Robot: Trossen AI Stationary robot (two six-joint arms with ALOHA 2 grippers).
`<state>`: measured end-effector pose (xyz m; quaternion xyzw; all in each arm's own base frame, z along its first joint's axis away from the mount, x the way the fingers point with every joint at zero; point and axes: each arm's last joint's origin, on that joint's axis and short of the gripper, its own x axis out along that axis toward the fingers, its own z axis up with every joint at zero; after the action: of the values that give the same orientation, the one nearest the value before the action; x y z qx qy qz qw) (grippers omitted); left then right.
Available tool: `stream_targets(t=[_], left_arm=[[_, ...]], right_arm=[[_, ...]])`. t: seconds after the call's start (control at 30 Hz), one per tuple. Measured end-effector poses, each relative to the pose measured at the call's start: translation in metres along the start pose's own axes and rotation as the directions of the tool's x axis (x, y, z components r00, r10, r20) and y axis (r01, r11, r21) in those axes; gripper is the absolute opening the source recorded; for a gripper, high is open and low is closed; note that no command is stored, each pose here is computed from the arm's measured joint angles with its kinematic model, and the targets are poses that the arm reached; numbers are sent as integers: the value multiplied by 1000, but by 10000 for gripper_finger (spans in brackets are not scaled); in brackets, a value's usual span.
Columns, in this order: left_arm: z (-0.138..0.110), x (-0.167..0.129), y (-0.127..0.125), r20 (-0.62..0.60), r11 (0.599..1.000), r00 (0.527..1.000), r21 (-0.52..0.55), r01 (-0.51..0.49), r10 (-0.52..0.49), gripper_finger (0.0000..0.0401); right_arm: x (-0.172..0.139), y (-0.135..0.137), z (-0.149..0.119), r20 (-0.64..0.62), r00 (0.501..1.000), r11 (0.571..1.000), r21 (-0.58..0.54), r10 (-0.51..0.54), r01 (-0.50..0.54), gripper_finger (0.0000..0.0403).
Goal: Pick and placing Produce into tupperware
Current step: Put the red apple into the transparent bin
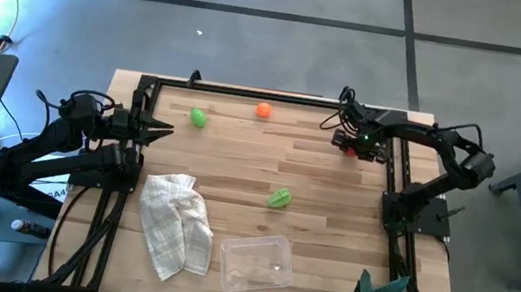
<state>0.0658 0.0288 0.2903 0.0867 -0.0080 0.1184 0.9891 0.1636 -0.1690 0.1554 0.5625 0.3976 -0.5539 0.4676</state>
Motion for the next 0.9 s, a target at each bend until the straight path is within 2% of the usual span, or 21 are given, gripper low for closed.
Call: stream_targets(t=[0.23,0.57,0.9], left_arm=[[0,0,0,0,1000,1000,0,0,0,37],[0,0,0,0,1000,1000,0,0,0,37],[0,0,0,0,1000,1000,0,0,0,37]], right_arm=[[8,-10,3,14,1000,999,49,-21,21,232],[10,-8,10,64,997,997,63,32,-36,232],[10,-9,13,157,987,991,133,-32,11,232]])
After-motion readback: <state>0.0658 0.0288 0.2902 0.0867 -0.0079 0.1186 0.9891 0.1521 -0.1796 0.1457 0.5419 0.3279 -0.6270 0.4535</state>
